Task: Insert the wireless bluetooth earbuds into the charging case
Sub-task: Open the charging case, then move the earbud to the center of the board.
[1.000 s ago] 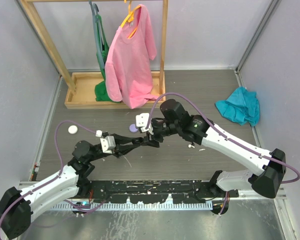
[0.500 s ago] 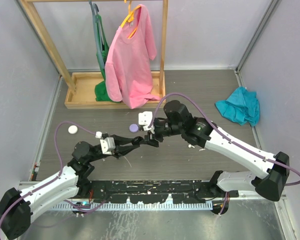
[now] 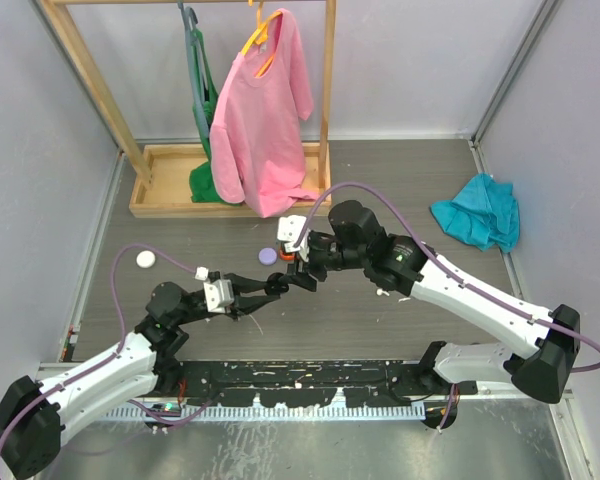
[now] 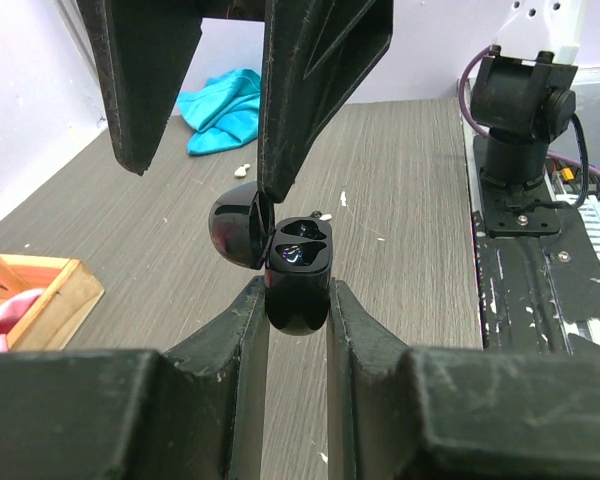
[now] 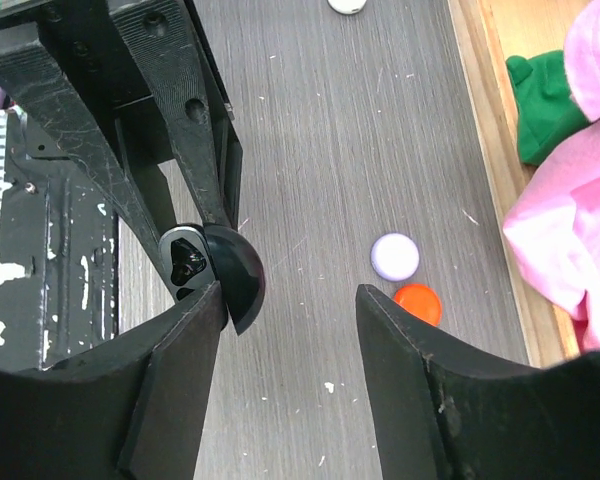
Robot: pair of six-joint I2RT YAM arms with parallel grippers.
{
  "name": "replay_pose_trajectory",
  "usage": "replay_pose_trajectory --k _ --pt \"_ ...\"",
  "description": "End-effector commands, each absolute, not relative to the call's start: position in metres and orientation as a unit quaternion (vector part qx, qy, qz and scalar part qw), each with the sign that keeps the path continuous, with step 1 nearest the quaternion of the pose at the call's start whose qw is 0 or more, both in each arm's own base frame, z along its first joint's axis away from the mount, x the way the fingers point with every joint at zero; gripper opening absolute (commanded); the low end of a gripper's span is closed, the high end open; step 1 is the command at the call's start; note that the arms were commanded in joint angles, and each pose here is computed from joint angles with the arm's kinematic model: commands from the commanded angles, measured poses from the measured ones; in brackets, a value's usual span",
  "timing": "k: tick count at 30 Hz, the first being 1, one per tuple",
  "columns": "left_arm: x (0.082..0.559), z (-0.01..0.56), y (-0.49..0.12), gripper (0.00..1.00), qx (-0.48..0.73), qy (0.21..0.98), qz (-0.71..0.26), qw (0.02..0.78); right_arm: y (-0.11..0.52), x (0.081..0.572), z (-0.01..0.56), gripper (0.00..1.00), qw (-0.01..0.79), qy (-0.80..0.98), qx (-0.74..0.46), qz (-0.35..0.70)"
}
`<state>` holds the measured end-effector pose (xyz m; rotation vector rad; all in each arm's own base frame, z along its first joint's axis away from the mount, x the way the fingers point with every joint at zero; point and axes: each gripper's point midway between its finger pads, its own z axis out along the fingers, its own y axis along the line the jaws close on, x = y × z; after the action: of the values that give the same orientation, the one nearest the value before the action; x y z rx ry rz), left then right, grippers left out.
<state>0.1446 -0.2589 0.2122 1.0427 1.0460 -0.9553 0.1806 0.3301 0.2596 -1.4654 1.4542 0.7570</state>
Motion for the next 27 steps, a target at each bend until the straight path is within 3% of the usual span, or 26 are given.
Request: replay_pose_trajectory --k 1,12,27 --pt "0.145 0.217 -0.260 0.00 0.466 0.444 -0.408 0.648 0.328 0.194 0.295 0.62 0.501 0.599 -0.546 0.302" --pt "0.179 0.208 -0.248 0.00 0.412 0.510 -0.351 0.668 0.273 0.250 0.252 0.74 0.485 0.781 -0.338 0.203" --pt "0.181 0.212 -0.243 0.00 0.399 0.516 -0.344 0.676 0.165 0.268 0.126 0.69 0.331 0.936 -0.070 0.098"
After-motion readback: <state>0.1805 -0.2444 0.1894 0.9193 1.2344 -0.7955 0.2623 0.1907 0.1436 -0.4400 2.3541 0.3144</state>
